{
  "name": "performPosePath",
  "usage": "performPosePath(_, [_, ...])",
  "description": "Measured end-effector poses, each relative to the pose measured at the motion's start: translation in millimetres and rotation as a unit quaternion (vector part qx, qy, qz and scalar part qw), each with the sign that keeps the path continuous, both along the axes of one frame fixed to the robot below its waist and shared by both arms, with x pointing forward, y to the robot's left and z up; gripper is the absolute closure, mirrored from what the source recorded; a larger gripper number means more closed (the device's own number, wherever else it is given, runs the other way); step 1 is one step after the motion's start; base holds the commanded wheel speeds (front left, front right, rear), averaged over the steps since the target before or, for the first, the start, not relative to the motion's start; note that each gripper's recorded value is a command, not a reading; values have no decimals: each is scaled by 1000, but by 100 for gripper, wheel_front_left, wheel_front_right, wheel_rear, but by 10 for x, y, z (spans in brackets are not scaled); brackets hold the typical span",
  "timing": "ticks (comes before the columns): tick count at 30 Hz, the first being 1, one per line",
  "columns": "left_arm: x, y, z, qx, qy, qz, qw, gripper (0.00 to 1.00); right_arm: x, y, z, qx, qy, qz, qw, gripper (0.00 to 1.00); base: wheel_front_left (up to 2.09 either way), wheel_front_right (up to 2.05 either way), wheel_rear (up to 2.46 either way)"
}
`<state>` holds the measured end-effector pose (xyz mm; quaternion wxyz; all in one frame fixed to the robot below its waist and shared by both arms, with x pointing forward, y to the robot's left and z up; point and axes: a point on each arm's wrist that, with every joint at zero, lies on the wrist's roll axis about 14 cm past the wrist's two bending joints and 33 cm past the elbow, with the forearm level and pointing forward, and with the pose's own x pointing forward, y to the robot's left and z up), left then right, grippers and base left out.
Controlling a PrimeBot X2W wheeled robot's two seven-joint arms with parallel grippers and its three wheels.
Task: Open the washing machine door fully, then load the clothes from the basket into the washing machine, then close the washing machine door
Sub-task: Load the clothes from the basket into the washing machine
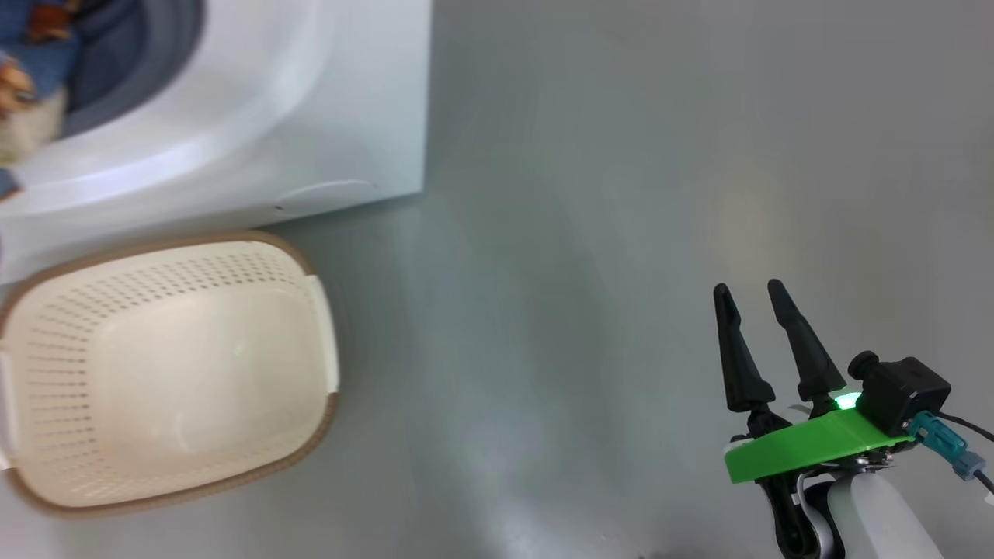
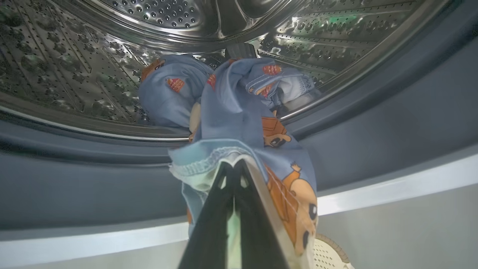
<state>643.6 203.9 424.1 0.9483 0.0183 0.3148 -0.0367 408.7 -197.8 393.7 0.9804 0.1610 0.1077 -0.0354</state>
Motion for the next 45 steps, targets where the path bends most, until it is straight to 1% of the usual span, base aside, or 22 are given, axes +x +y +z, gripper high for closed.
performPosePath(2, [121,1,-37,7,-12,1,1000,100,-28,-71,-46,2,8,-12,1000,0,0,0,0])
performPosePath(4, [275,-31,-50,7,-39,1,999,100,-24,-127,-91,-1,14,-20,1000,0,0,0,0])
performPosePath(6, [403,-57,-34,-7,-64,11,998,100,-23,-176,-120,-5,18,-25,999,0,0,0,0])
performPosePath(8, [530,-75,-12,-8,-91,10,996,100,-38,-228,-166,-7,25,-33,999,0,0,0,0])
performPosePath(12, [808,-74,85,-13,-158,16,987,100,-59,-320,-244,-13,38,-45,998,0,0,0,0])
performPosePath(14, [937,-69,135,-3,-193,13,981,100,-83,-352,-295,-15,46,-51,998,0,0,0,0])
performPosePath(17, [1119,-62,226,4,-252,19,968,100,-113,-403,-363,-22,58,-57,996,0,0,0,0])
performPosePath(22, [1372,-45,425,9,-347,30,937,100,-113,-504,-460,-35,73,-66,994,0,0,0,0])
performPosePath(26, [1481,-103,498,23,-404,19,914,100,-152,-569,-547,-44,88,-73,992,0,0,0,0])
performPosePath(27, [1494,-126,478,39,-410,8,911,100,-148,-582,-555,-47,90,-74,992,0,0,0,0])
performPosePath(28, [1508,-128,410,51,-406,2,912,100,-143,-590,-556,-49,90,-74,992,0,0,0,0])
performPosePath(31, [1533,-77,9,72,-349,1,934,100,-157,-614,-570,-53,94,-76,991,0,0,0,0])
performPosePath(32, [1529,-39,-143,72,-323,9,944,100,-164,-616,-578,-53,95,-77,991,0,0,0,0])
performPosePath(33, [1522,-18,-243,72,-308,13,949,100,-168,-620,-586,-54,97,-77,991,0,0,0,0])
performPosePath(34, [1517,-6,-296,73,-301,15,951,67,-169,-621,-593,-54,98,-77,991,0,0,0,0])
performPosePath(35, [1507,15,-361,71,-287,20,955,17,-168,-617,-598,-53,98,-77,991,0,0,0,0])
performPosePath(36, [1499,20,-394,70,-281,21,957,7,-165,-617,-599,-53,98,-77,991,0,0,0,0])
performPosePath(37, [1490,17,-410,68,-278,22,958,0,-160,-619,-599,-53,97,-77,991,0,0,0,0])
performPosePath(45, [1419,-32,-377,45,-260,27,964,0,-75,-586,-554,-49,82,-72,993,0,0,0,0])
